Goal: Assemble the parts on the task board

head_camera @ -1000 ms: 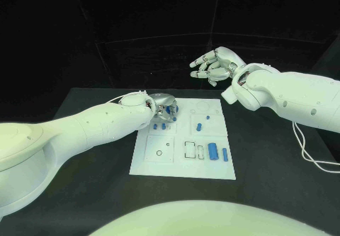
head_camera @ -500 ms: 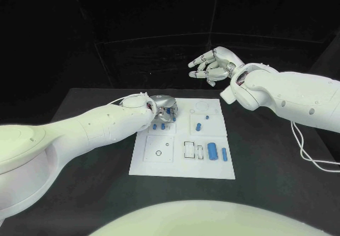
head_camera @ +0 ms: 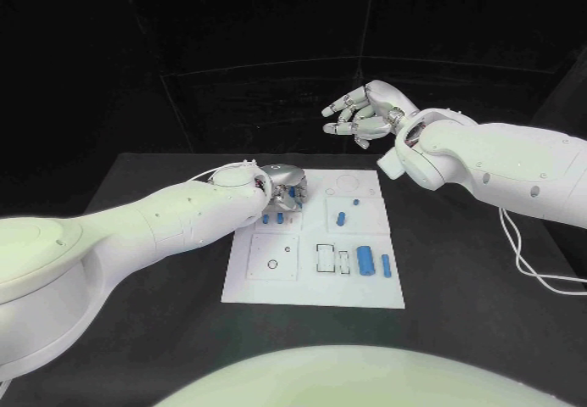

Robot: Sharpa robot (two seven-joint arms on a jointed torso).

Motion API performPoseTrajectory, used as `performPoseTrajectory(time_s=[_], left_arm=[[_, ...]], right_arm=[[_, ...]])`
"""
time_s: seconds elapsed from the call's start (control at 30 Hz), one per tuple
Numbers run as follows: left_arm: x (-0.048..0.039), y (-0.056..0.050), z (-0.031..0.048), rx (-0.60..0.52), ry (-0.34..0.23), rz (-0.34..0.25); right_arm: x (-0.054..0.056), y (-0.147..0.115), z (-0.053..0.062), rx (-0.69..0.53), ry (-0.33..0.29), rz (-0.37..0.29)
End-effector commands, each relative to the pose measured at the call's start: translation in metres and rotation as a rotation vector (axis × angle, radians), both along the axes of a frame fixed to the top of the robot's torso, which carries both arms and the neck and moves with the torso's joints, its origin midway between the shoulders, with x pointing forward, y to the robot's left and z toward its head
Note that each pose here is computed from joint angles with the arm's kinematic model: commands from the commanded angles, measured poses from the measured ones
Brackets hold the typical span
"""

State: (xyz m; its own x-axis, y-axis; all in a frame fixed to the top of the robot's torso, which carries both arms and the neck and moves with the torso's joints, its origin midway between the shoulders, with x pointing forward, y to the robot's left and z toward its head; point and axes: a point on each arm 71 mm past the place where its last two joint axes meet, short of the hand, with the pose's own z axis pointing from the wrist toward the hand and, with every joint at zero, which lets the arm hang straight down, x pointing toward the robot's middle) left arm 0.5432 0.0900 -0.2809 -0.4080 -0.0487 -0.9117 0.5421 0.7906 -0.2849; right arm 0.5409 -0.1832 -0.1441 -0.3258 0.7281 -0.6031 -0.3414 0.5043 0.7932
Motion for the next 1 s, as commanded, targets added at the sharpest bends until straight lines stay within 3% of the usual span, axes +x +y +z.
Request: performPoseTrajectory(time_s=[0.03, 0.63, 1.0], left_arm=[[0.0002, -0.0008, -0.0002, 0.008, 0.006, -0.005], [0.0033, 0.0066, -0.0048, 0.053, 0.046, 0.03], [0.0013, 0.0023, 0.0012, -0.015, -0.006, -0.014]], right_arm=[[-0.0003, 0.0018, 0.0018, 0.002, -0.007, 0.008], [-0.0001, 0.002, 0.0017, 0.002, -0.006, 0.009], [-0.0004, 0.0017, 0.002, 0.003, -0.008, 0.008]])
